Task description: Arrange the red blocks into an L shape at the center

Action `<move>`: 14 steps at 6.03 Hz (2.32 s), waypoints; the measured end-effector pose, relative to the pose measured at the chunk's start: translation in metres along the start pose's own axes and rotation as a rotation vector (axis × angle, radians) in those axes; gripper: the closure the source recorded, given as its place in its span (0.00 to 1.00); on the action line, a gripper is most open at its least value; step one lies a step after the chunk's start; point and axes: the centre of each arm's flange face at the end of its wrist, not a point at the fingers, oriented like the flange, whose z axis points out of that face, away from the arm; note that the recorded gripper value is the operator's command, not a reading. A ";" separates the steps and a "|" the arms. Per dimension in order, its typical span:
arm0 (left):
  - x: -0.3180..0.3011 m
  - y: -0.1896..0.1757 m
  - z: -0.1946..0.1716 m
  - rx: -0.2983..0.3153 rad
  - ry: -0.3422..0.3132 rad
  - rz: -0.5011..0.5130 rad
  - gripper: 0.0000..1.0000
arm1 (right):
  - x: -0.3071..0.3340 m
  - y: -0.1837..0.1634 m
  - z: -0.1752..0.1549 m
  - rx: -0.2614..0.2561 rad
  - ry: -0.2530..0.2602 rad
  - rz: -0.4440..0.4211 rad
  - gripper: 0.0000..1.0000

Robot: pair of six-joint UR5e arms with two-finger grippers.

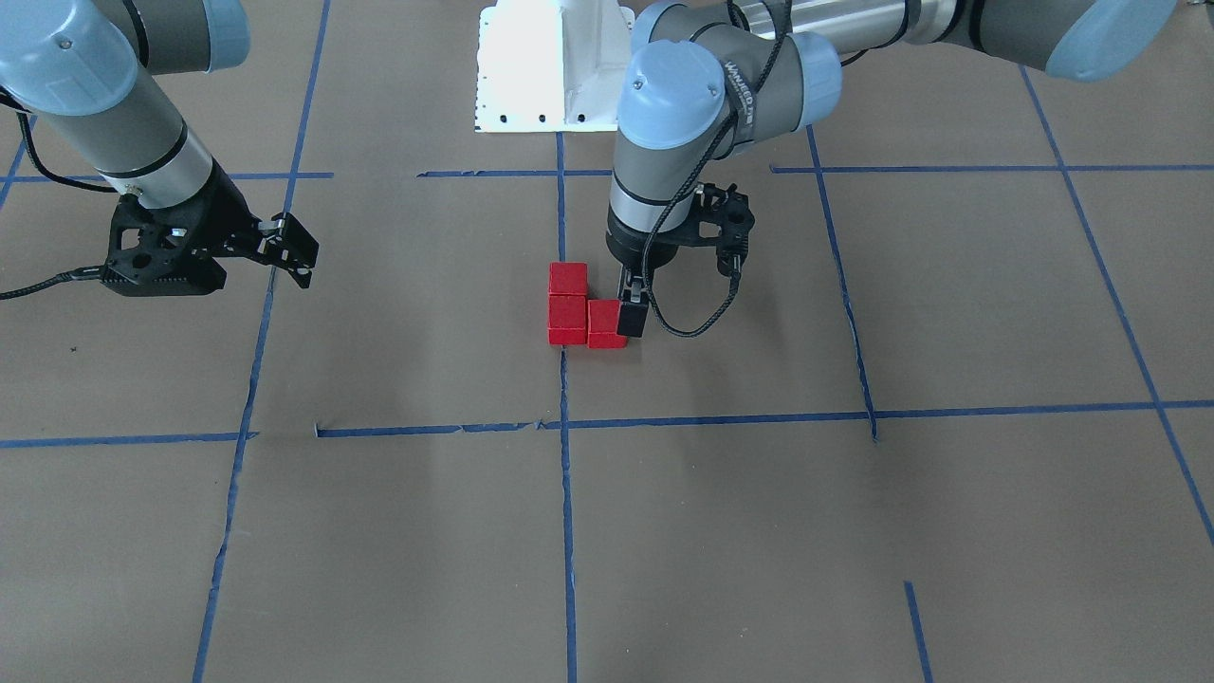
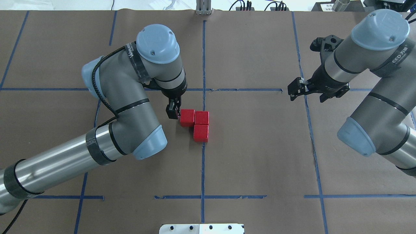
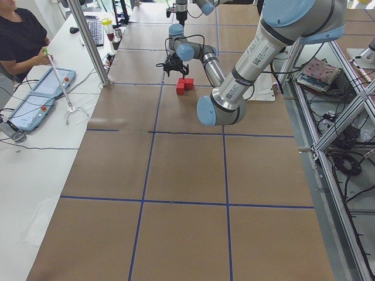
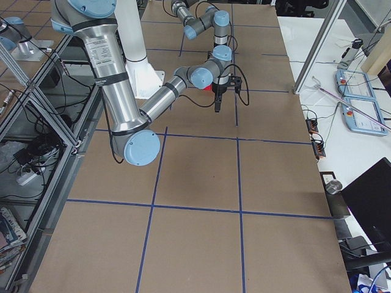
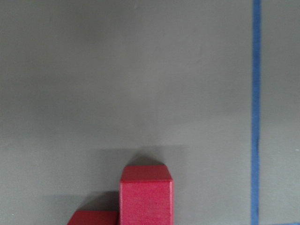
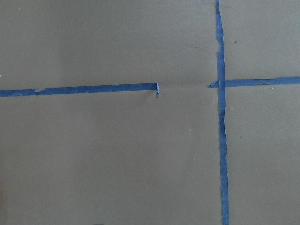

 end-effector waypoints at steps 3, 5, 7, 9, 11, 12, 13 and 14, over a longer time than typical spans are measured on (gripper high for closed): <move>0.000 -0.139 -0.030 0.001 -0.010 0.457 0.00 | 0.093 -0.046 -0.022 -0.003 0.013 -0.043 0.00; -0.011 -0.254 -0.042 0.062 -0.039 0.864 0.00 | 0.179 -0.081 -0.043 -0.013 -0.003 -0.057 0.00; -0.023 -0.410 -0.080 0.143 -0.100 1.214 0.00 | 0.257 -0.105 -0.064 -0.004 -0.025 -0.064 0.00; -0.063 -0.542 -0.125 0.106 -0.084 1.341 0.00 | 0.339 -0.101 -0.087 0.026 -0.027 -0.029 0.00; -0.107 -0.632 -0.140 0.100 -0.093 1.396 0.00 | 0.379 -0.085 -0.085 0.020 -0.017 -0.042 0.00; -0.120 -0.659 -0.138 0.089 -0.106 1.391 0.00 | 0.387 -0.080 -0.076 0.004 -0.005 -0.048 0.00; -0.132 -0.670 -0.134 0.067 -0.106 1.373 0.00 | 0.398 -0.069 -0.061 -0.022 0.016 -0.047 0.00; -0.149 -0.676 -0.127 0.032 -0.092 1.353 0.00 | 0.410 -0.054 -0.045 -0.052 0.031 -0.045 0.00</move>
